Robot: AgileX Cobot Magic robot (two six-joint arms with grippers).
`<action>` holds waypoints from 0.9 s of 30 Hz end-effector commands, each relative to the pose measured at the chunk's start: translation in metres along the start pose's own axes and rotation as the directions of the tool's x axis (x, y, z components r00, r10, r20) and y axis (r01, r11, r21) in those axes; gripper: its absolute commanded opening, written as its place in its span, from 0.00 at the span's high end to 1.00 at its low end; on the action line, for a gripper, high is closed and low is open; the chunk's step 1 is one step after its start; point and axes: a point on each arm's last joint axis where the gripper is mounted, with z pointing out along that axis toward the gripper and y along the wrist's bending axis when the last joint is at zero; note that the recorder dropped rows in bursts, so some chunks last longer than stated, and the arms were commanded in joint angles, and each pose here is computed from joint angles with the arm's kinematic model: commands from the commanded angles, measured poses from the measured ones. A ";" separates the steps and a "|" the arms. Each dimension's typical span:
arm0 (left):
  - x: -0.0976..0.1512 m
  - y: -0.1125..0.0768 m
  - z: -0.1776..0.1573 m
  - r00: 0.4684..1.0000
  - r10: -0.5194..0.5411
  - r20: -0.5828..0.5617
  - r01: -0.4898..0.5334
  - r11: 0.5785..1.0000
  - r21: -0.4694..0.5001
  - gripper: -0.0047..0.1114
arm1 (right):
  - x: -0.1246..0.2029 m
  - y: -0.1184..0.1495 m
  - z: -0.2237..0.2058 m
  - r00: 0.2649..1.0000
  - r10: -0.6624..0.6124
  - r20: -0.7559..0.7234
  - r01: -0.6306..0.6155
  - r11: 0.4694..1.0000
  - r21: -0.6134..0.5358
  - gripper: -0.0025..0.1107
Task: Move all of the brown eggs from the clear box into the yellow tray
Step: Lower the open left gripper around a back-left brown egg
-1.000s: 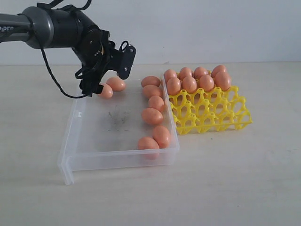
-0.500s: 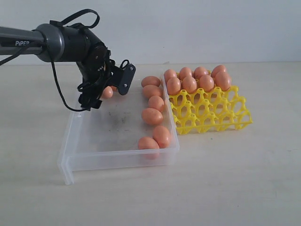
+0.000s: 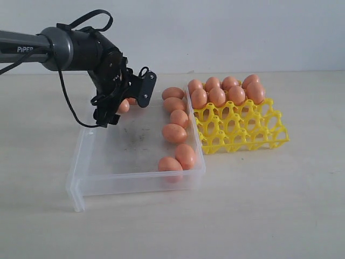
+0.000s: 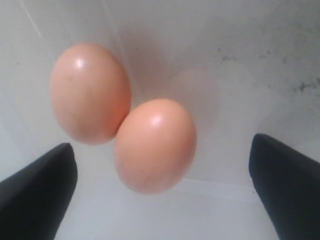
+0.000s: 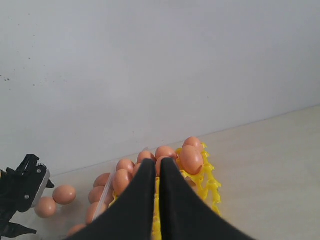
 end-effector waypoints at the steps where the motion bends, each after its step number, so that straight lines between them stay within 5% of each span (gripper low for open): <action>1: 0.001 0.004 -0.001 1.000 -0.017 0.019 0.017 0.999 -0.029 0.32 | 0.002 -0.001 0.000 1.000 -0.003 -0.007 0.003 1.000 0.002 0.98; 7: 0.001 0.006 0.005 0.999 -0.012 0.037 0.014 0.998 -0.066 0.51 | 0.001 -0.001 0.000 1.000 -0.001 -0.006 0.001 1.000 0.004 0.98; 14: 0.000 0.000 0.016 1.000 0.009 0.011 -0.009 0.999 -0.040 0.52 | 0.001 -0.001 0.000 1.000 -0.001 -0.006 0.001 1.000 0.004 0.98; 20: -0.001 0.007 0.017 0.990 -0.126 0.058 0.132 0.985 -0.115 0.51 | 0.001 -0.001 0.000 1.000 -0.001 -0.006 0.001 1.000 0.004 0.98; 27: 0.010 0.004 0.018 0.991 -0.127 -0.038 0.124 0.989 -0.083 0.48 | 0.001 -0.001 0.000 1.000 -0.001 -0.006 0.001 1.000 0.004 0.98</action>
